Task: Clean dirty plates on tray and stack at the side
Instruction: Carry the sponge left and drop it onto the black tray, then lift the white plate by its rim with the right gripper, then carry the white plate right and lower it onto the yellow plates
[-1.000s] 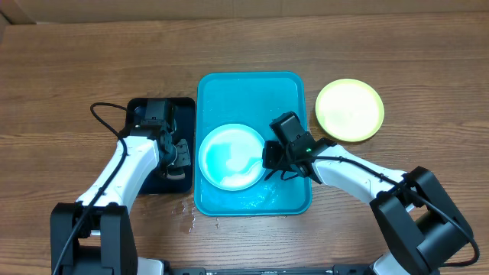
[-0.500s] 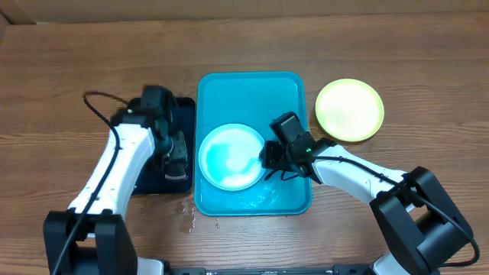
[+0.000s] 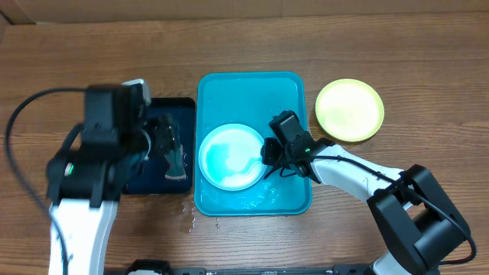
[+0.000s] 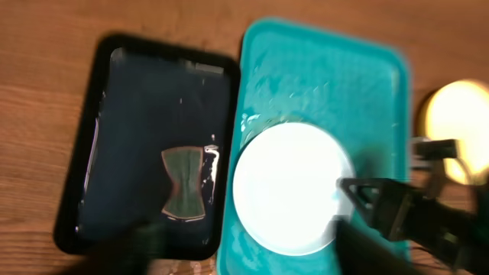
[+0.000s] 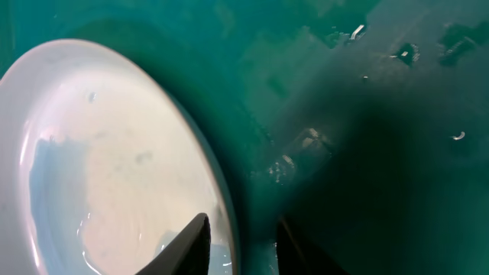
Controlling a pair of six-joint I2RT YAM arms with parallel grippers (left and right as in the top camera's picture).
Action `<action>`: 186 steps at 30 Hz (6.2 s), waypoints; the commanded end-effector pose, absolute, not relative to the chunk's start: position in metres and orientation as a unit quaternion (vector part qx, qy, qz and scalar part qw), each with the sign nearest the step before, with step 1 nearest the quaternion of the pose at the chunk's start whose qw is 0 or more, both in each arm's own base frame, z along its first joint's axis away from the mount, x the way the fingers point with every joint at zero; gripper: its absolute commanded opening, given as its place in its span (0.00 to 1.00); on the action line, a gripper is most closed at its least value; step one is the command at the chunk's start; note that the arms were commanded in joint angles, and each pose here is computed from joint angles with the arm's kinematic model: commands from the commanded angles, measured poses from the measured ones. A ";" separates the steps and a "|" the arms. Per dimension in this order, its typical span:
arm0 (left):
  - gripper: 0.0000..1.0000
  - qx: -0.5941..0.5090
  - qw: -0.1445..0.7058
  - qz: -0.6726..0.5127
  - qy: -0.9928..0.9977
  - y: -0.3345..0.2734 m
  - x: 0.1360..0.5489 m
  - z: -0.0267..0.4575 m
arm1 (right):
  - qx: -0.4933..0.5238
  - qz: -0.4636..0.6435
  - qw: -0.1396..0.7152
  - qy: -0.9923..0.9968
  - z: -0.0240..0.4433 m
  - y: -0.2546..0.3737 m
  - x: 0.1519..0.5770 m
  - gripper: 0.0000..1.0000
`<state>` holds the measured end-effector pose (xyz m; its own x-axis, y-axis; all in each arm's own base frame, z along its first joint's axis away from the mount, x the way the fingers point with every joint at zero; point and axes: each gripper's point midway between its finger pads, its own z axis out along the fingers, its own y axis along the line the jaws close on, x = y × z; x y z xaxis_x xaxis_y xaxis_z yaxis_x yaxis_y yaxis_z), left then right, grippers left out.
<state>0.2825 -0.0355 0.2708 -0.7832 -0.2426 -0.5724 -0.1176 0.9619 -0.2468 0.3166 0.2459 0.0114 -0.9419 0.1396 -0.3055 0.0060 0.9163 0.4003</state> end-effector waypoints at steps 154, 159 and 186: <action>1.00 -0.153 0.394 -0.122 0.898 -0.021 0.175 0.320 | 0.229 0.103 0.279 0.927 0.126 0.099 0.417 0.04; 1.00 -0.153 0.394 -0.122 0.898 -0.021 0.175 0.320 | 0.303 0.041 0.220 0.926 0.103 0.015 0.395 0.04; 1.00 -0.153 0.394 -0.122 0.898 -0.021 0.175 0.320 | 0.377 0.041 0.163 0.911 0.032 -0.035 0.350 0.63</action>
